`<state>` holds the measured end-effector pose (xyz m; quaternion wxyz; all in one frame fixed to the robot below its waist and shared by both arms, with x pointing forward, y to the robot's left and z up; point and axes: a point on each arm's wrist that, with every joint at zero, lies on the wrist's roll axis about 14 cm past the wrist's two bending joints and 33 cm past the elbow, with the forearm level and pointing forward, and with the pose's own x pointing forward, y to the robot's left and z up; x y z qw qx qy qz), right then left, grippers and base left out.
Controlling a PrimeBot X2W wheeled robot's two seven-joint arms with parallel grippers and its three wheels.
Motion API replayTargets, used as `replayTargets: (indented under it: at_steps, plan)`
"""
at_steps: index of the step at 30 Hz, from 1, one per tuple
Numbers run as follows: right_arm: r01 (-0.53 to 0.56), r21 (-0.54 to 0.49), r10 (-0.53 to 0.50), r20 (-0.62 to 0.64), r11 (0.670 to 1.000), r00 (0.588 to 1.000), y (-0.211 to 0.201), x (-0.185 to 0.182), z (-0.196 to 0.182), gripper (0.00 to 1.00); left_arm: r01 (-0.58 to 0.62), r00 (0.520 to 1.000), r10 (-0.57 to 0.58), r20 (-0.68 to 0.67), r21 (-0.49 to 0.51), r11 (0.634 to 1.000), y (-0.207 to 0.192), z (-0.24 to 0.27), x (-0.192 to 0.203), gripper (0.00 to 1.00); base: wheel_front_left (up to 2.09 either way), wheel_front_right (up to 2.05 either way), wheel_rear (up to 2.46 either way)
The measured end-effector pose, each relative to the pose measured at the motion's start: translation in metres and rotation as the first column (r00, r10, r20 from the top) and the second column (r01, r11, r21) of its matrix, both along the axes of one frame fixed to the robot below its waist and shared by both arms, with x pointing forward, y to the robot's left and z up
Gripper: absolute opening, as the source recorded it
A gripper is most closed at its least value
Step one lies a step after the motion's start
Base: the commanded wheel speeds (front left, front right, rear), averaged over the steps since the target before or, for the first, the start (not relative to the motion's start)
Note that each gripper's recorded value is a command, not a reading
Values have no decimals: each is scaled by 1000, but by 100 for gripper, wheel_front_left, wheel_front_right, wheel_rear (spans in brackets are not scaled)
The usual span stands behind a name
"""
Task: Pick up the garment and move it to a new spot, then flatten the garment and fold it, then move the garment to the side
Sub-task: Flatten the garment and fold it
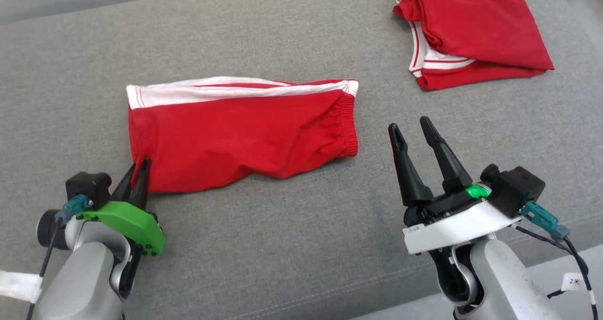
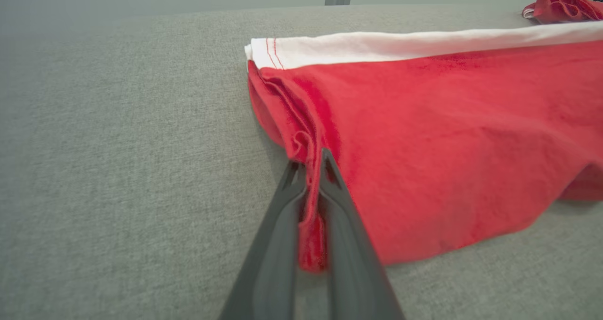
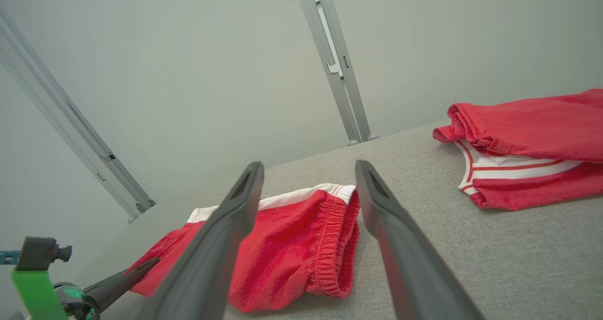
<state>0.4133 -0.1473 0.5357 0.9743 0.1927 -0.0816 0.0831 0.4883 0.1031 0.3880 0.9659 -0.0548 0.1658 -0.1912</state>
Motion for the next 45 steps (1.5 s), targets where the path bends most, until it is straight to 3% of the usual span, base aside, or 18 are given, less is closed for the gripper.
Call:
replayTargets:
  at_steps: [16,17,18,19,32,45]
  plan:
    - [-80,2,80,28,997,996,25,-5,10,100,-81,997,81,12,-31,996,13,10,-45,0,0,0,0]
    - [-83,0,83,26,997,996,25,-5,9,100,-84,996,85,10,-31,996,14,10,-46,4,0,0,0]
    - [-86,0,86,24,996,996,26,-5,9,100,-91,996,92,11,-32,995,16,10,-47,47,0,0,0]
    - [-90,0,90,23,996,996,28,-5,8,100,-95,995,96,15,-27,995,18,10,-47,100,0,0,0]
    - [-118,-9,118,33,993,992,39,-10,13,100,-177,956,175,236,-15,984,32,69,-48,100,0,0,0]
    - [-25,-56,28,52,998,998,15,-22,17,100,-335,871,310,381,0,942,74,110,-91,100,0,0,0]
